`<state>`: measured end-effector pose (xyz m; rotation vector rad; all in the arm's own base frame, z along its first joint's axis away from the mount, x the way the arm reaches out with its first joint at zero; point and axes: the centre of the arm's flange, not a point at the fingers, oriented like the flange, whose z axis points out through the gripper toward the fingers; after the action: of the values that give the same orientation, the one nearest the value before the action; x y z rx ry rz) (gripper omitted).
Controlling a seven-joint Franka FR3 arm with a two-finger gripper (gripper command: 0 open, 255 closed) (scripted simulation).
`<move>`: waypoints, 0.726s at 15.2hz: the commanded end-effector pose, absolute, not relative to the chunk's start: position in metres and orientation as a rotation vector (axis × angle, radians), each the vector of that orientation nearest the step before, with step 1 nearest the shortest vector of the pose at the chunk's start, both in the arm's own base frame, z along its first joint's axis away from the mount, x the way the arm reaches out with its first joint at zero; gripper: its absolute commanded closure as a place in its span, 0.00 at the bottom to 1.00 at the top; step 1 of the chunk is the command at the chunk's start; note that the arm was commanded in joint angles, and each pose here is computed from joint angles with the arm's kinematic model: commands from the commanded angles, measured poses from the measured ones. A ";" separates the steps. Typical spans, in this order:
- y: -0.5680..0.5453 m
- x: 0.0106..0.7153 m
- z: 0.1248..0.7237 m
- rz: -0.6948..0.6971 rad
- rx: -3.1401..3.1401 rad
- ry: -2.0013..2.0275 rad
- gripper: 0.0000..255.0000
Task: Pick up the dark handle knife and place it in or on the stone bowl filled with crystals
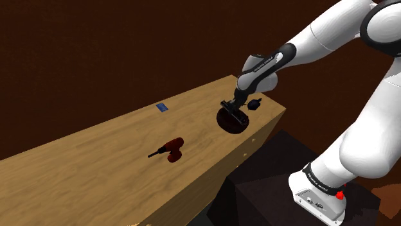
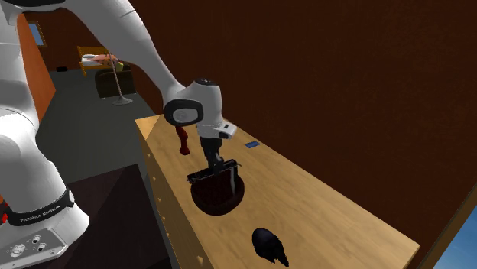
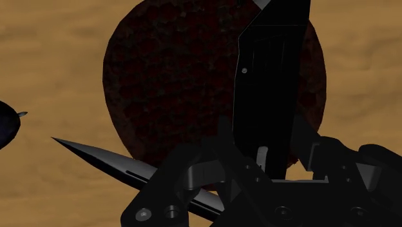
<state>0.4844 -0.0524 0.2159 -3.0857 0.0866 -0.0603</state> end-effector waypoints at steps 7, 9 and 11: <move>-0.052 0.484 0.191 -0.061 -3.086 0.087 1.00; -0.052 0.484 0.191 -0.061 -3.086 0.087 1.00; -0.052 0.484 0.191 -0.061 -3.086 0.087 1.00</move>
<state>0.4843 -0.0519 0.1910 -3.0859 0.0866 -0.0610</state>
